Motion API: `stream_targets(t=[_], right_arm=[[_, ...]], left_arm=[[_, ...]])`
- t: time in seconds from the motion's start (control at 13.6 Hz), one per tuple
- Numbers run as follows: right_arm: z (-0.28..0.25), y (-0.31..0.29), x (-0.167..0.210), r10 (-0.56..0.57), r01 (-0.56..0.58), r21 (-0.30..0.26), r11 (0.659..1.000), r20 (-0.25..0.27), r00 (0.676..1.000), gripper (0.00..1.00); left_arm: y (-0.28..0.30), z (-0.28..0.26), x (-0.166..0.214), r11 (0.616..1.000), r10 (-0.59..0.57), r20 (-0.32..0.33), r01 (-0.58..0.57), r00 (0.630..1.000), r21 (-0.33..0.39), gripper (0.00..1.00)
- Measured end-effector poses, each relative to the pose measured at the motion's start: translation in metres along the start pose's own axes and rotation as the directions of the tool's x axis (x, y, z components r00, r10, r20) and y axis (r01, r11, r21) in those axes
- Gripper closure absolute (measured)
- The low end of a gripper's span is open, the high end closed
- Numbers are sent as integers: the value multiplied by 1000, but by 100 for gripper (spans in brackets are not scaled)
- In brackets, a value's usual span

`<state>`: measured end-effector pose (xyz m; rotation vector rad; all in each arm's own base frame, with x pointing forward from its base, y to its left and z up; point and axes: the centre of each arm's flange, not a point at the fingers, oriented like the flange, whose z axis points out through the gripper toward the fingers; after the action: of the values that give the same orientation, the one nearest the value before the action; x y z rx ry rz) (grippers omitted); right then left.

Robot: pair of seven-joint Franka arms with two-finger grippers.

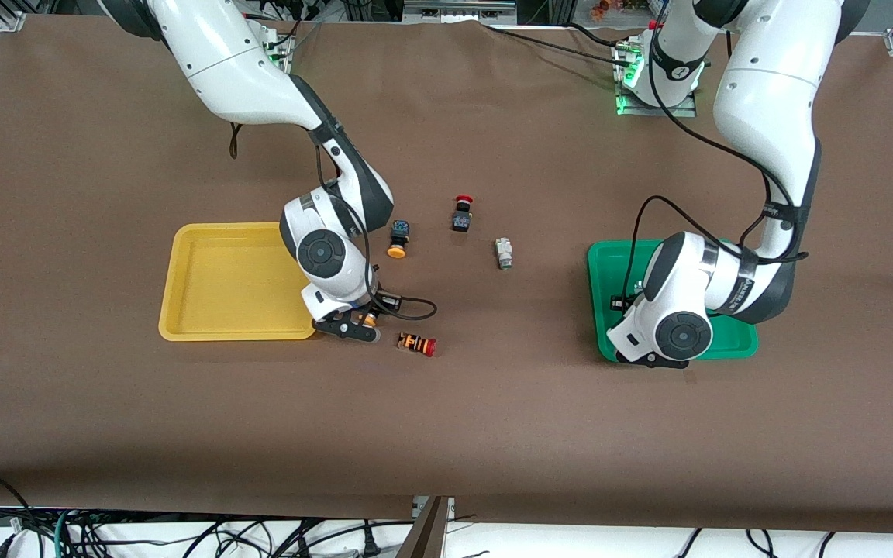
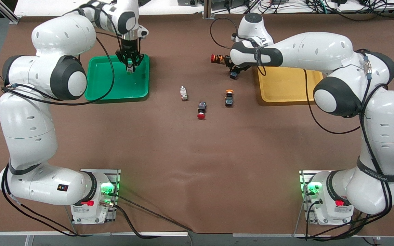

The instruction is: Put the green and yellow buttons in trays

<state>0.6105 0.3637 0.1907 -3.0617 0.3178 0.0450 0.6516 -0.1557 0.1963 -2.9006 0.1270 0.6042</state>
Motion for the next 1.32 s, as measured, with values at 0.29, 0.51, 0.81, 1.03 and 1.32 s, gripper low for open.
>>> stream_targets(t=[0.29, 0.51, 0.81, 1.03, 1.32], right_arm=[[-34, 60, 36, -167, 177, -87, 980, 107, 980, 59], [-82, 144, 72, -253, 283, -125, 951, 211, 944, 59], [-83, 222, 86, -341, 394, -136, 909, 302, 890, 59], [-53, 261, 78, -365, 431, -131, 893, 348, 863, 59], [-31, 299, 69, -367, 430, -123, 894, 347, 863, 52]], left_arm=[[3, 11, -1, 1000, 7, -30, -7, 1000, -8, 44], [9, -45, -22, 999, 13, -66, -16, 998, -37, 13], [93, -74, -62, 969, 51, -1, -50, 999, -244, 0], [164, -51, -80, 967, 22, 44, -10, 999, -255, 0], [246, -6, -98, 972, -24, 25, 30, 999, -233, 0]])
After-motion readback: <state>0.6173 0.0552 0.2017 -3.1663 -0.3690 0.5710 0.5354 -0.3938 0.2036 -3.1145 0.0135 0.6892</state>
